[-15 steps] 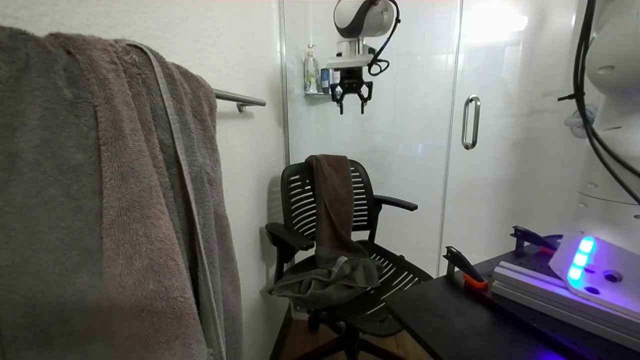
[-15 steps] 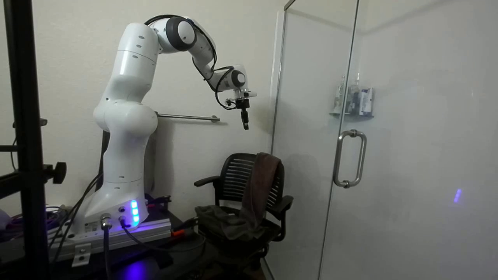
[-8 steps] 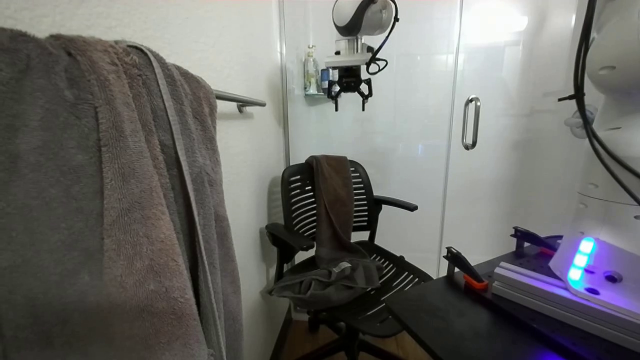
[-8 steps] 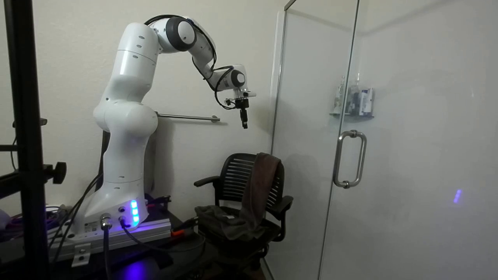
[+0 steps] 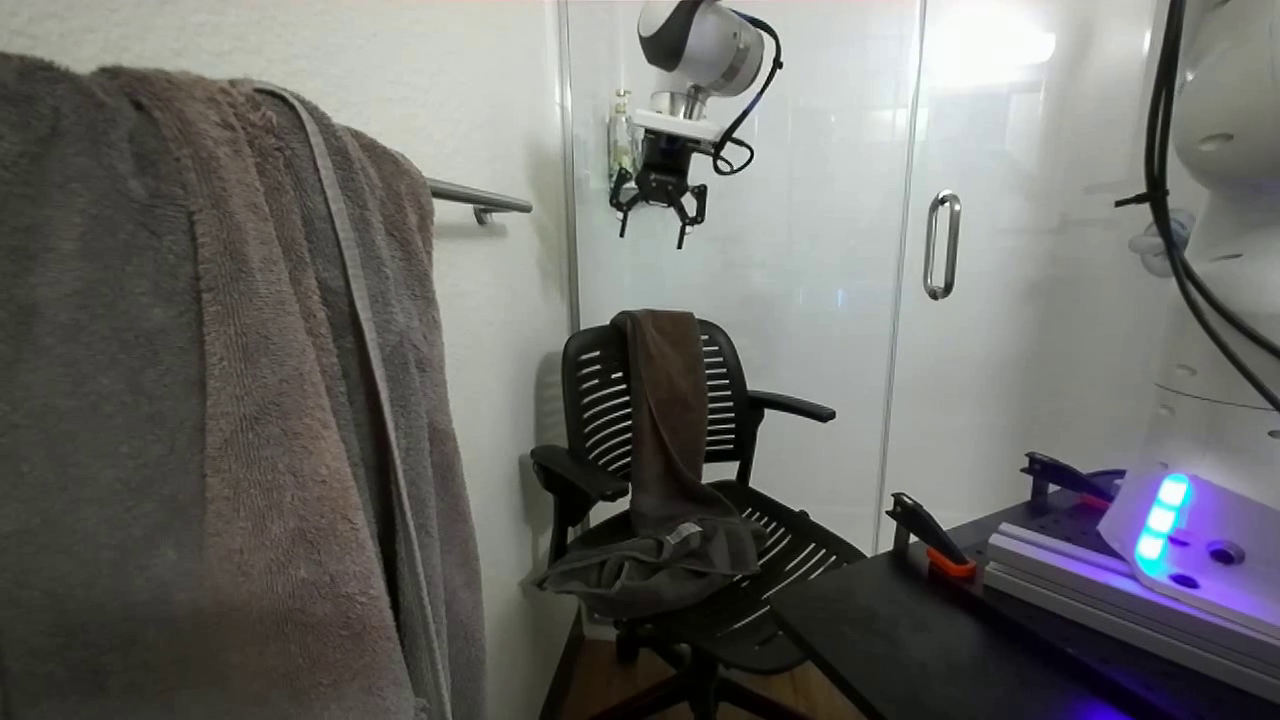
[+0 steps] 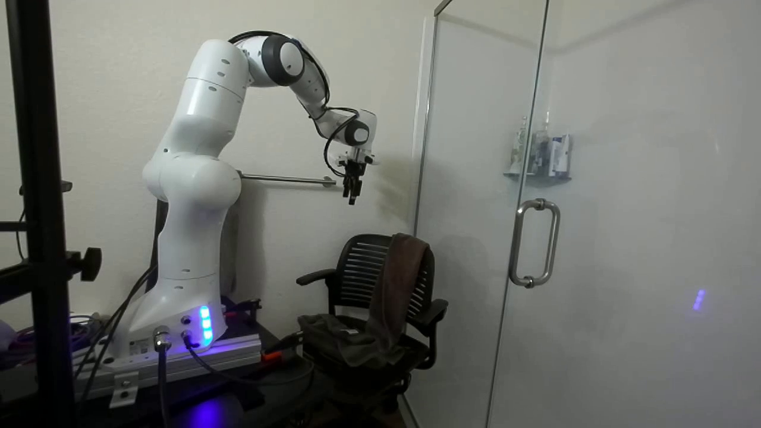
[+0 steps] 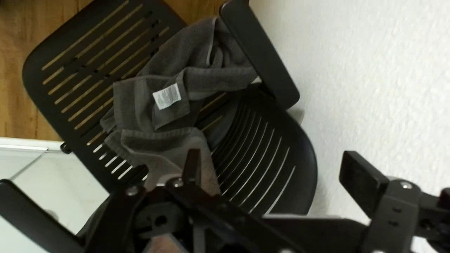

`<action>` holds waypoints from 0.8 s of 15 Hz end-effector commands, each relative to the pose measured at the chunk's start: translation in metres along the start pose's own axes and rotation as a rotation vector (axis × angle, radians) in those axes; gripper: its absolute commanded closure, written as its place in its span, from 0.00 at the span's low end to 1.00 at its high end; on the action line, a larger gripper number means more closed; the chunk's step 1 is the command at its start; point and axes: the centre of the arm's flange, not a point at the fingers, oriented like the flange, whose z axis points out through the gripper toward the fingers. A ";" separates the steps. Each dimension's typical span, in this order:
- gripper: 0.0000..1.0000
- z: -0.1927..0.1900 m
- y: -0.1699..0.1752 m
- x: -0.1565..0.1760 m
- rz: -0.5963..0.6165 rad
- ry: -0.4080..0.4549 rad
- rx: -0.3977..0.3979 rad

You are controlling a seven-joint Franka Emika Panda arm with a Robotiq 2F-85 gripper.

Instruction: Hang the brown towel on the backrest of the black chair, remove the grey towel from the rail and put it on the seat of the black chair

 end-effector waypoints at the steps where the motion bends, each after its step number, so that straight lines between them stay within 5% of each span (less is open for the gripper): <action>1: 0.00 -0.014 -0.018 -0.048 -0.132 -0.154 -0.004; 7: 0.00 -0.030 -0.055 -0.156 -0.347 -0.338 -0.245; 10: 0.00 -0.041 -0.047 -0.184 -0.473 -0.245 -0.350; 12: 0.00 -0.036 -0.064 -0.176 -0.429 -0.267 -0.335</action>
